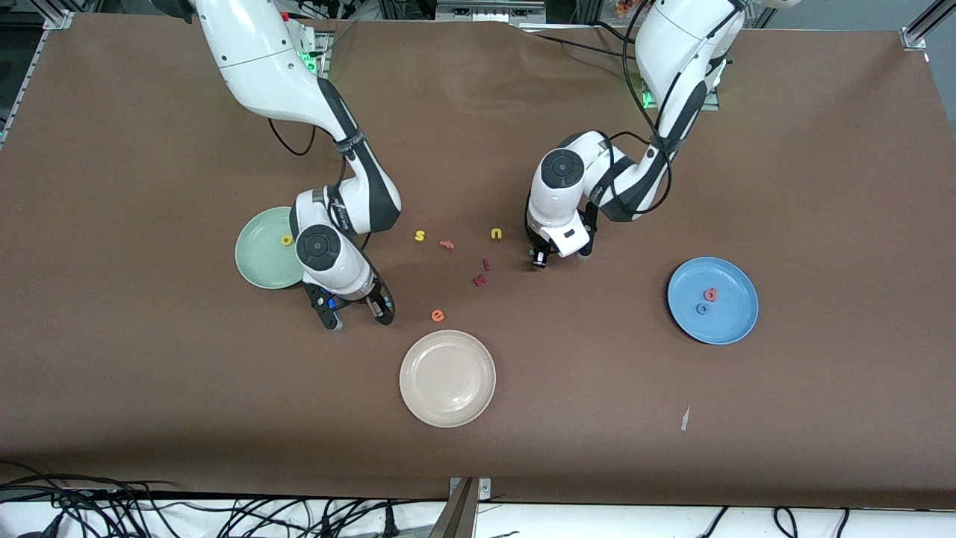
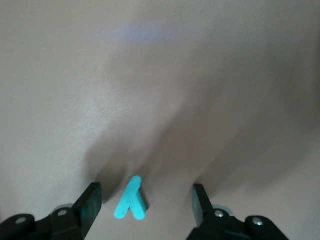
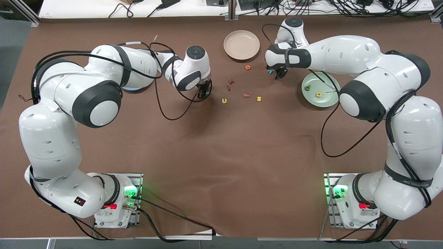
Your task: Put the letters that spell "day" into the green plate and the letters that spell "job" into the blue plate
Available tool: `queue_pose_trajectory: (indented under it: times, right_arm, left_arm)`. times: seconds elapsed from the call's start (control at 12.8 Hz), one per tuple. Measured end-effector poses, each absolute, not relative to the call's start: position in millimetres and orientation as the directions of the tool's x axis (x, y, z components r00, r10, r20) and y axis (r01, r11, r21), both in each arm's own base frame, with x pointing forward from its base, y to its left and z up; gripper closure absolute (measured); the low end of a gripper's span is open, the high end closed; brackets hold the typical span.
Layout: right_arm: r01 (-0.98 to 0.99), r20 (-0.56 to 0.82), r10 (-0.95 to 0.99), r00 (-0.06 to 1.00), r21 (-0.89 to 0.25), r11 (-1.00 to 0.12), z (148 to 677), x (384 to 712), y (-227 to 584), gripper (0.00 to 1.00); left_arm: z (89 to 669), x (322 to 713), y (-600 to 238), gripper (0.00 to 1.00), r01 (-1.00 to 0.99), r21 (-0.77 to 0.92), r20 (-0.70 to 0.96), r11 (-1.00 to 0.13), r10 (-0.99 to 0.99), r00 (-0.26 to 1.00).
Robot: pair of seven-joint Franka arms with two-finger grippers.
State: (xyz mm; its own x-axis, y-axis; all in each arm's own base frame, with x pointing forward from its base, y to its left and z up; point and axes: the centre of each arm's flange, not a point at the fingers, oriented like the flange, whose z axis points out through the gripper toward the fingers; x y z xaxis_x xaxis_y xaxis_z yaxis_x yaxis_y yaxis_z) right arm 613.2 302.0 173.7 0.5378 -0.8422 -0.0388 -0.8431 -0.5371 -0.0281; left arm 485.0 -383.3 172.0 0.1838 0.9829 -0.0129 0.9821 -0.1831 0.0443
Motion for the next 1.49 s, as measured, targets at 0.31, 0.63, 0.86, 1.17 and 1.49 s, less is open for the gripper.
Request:
queue_pose_trajectory:
  times: [0.31, 0.63, 0.86, 1.17, 1.49]
  right_arm:
    - [-0.84, -0.038, -0.84, 0.542, -0.038, -0.541, 177, 614, 310, 0.45]
    - [-0.833, -0.038, -0.833, 0.553, -0.041, -0.551, 180, 616, 312, 0.74]
    - [-0.805, -0.041, -0.804, 0.594, -0.029, -0.593, 181, 616, 312, 0.74]
    - [-0.654, -0.073, -0.658, 0.75, 0.072, -0.753, 236, 632, 262, 0.74]
    - [-0.433, -0.161, -0.449, 0.879, 0.126, -0.893, 304, 642, 145, 0.74]
  left_arm:
    - [174, 485, -385, 0.85, 0.982, 0.047, -0.015, -0.182, 0.983, 0.182]
    - [177, 496, -376, 0.85, 0.945, 0.054, 0.0, -0.323, 0.946, 0.324]
    - [191, 525, -340, 0.85, 0.877, 0.012, 0.009, -0.48, 0.877, 0.48]
    - [222, 568, -247, 0.85, 0.667, -0.068, -0.066, -0.742, 0.671, 0.739]
    - [256, 596, -137, 0.85, 0.323, -0.117, -0.168, -0.939, 0.339, 0.926]
